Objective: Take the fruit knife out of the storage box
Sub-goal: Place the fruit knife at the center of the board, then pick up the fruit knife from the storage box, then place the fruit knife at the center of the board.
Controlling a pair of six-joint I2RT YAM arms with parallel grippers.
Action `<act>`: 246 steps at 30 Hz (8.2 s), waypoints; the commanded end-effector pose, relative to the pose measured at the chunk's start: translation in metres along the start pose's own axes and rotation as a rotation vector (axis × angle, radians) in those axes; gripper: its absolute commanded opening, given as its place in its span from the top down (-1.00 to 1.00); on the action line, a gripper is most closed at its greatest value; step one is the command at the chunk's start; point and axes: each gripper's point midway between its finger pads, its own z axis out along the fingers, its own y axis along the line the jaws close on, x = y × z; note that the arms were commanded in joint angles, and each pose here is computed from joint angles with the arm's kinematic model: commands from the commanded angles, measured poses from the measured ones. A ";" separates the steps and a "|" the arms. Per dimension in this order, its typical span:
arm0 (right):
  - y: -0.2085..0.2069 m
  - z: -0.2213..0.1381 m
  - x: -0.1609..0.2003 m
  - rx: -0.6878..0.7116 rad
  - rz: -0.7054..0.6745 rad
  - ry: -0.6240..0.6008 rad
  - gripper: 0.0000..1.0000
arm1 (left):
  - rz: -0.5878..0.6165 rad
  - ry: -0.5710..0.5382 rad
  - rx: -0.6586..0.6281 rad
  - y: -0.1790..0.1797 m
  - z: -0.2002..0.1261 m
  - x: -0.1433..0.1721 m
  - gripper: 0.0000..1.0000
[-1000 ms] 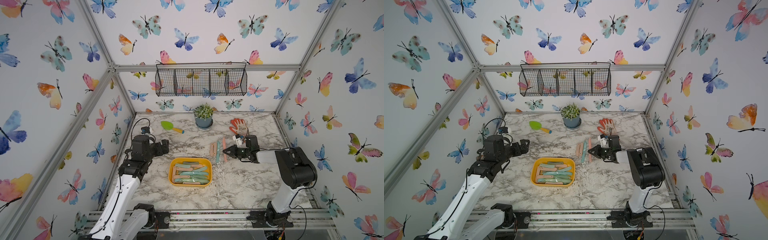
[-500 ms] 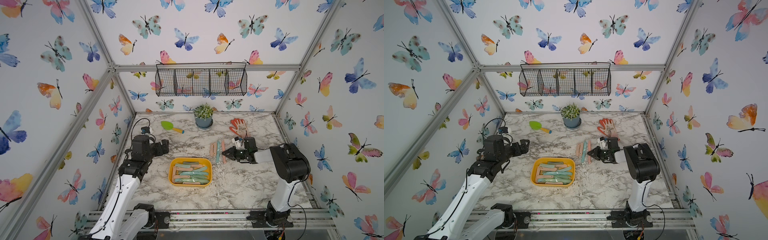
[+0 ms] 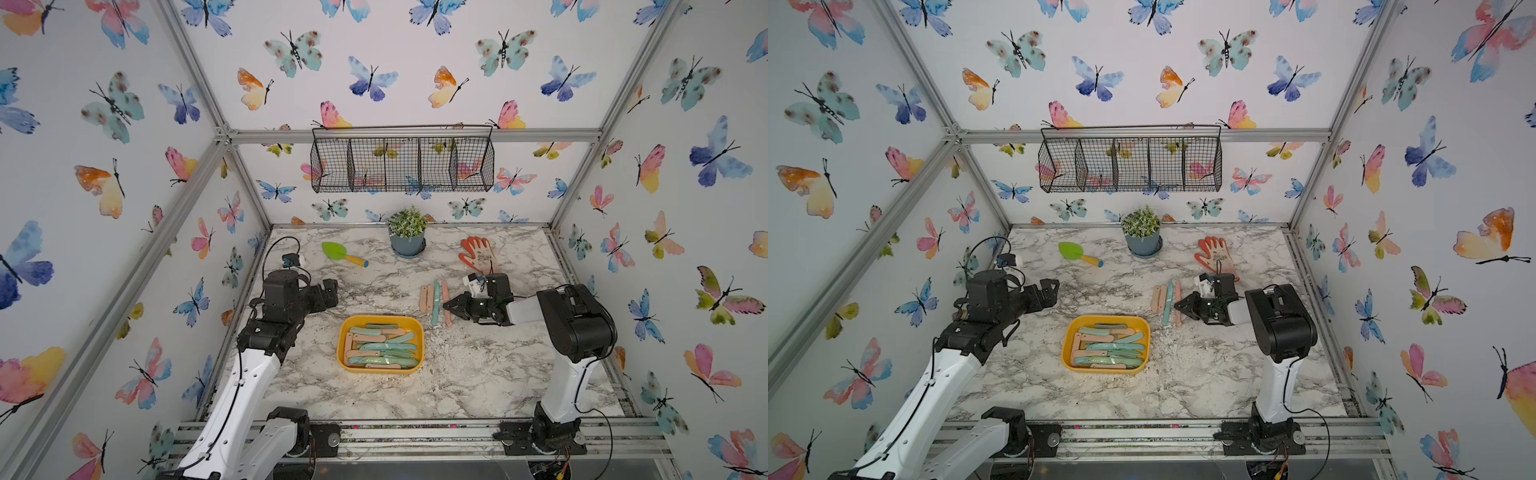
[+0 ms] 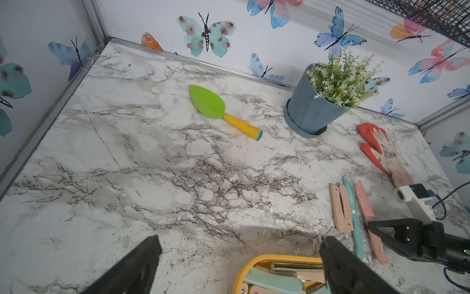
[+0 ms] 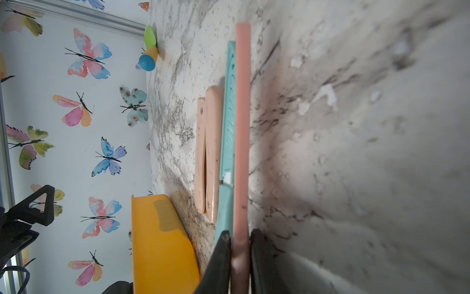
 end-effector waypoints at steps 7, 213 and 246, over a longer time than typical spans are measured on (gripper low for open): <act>-0.005 0.004 -0.002 0.005 0.027 0.018 0.57 | 0.004 -0.011 -0.016 0.002 0.000 -0.001 -0.97; 0.023 -0.041 -0.023 0.752 -0.482 -0.036 0.60 | 0.176 0.295 0.346 -0.096 -0.007 0.094 -0.97; -0.023 -0.007 -0.028 0.735 -0.348 0.051 0.47 | 0.173 0.265 0.329 -0.093 -0.008 0.087 -0.97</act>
